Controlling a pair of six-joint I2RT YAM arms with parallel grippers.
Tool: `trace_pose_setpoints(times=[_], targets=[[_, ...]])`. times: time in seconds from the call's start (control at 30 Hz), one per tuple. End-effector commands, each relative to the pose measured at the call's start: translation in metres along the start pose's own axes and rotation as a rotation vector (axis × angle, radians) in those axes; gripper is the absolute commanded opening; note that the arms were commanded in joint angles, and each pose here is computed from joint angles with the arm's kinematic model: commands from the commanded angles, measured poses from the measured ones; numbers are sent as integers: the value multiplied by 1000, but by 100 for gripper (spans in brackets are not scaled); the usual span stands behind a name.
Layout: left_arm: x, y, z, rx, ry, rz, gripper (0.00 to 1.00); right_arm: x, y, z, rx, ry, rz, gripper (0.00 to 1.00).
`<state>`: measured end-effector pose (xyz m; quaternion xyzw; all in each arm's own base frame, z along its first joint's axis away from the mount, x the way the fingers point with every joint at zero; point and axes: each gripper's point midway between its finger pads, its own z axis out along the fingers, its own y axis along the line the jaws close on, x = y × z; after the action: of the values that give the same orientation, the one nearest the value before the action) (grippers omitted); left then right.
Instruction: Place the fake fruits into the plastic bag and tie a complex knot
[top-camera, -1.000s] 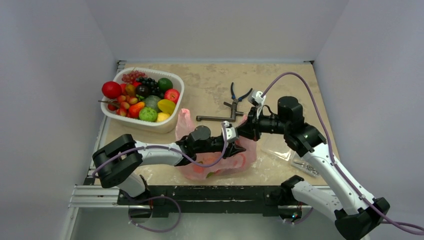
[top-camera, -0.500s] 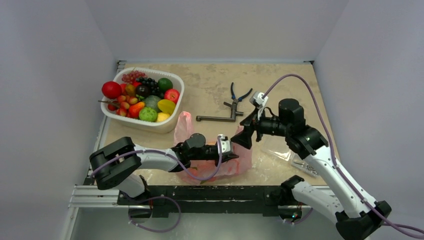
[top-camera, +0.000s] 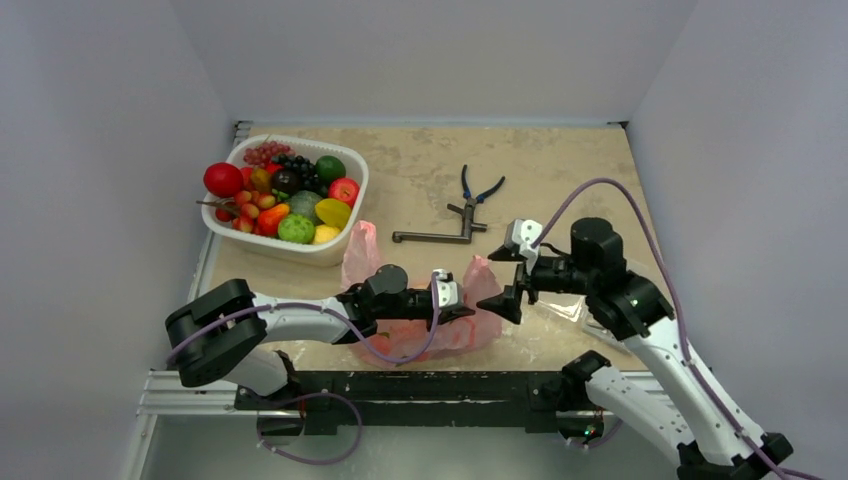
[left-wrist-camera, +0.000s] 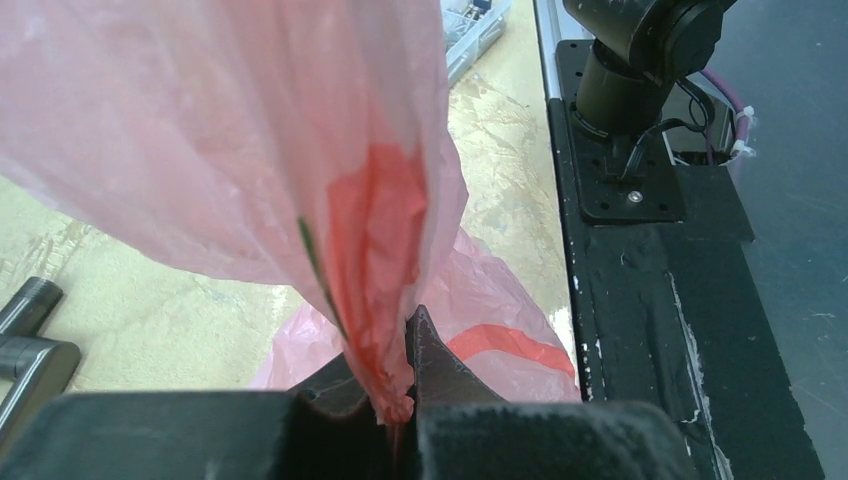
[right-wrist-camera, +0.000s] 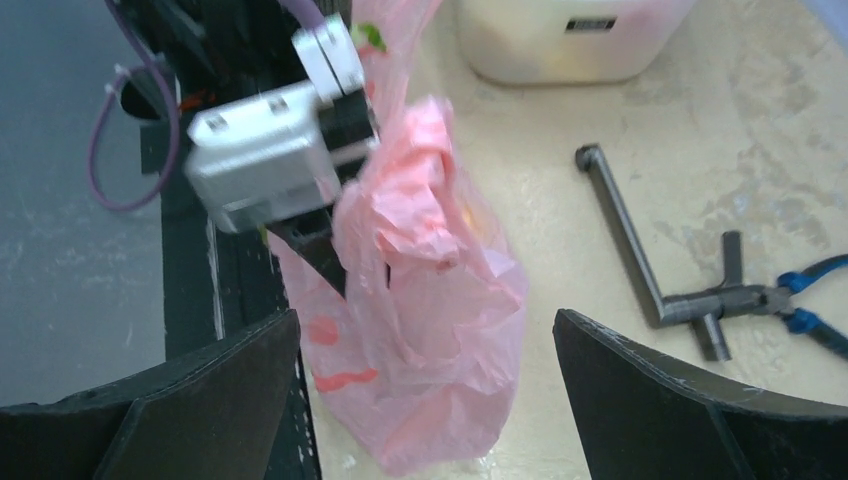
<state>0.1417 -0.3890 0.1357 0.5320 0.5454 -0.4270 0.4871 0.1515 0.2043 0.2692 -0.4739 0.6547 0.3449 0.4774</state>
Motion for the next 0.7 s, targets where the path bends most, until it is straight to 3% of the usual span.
trace_pose_setpoints(times=[0.0, 0.13, 0.17, 0.27, 0.3, 0.37, 0.43, 0.47, 0.67], targets=[[-25, 5, 1, -5, -71, 73, 0, 43, -1, 22, -104, 99, -67, 99], [-30, 8, 1, -20, -88, 81, 0, 40, -11, 35, -108, 68, -87, 91], [-31, 9, 0, -25, -91, 82, 0, 39, -10, 37, -117, 61, -86, 84], [-36, 11, -1, -37, -100, 93, 1, 37, -9, 40, -123, 32, -80, 43], [-38, 11, -2, -40, -97, 95, 13, 35, -8, 40, -128, 21, -72, 30], [-48, 11, -8, -42, -90, 120, 56, 35, -7, 38, -123, 28, -68, 4], [-62, 7, -22, -35, -59, 141, 85, 37, -5, 35, -122, 32, -74, 0], [-67, 4, -33, -32, -28, 134, 91, 38, -5, 34, -121, 35, -81, 0], [-123, -13, -120, -117, 19, 95, 100, 46, -6, 33, -113, 66, -83, 0]])
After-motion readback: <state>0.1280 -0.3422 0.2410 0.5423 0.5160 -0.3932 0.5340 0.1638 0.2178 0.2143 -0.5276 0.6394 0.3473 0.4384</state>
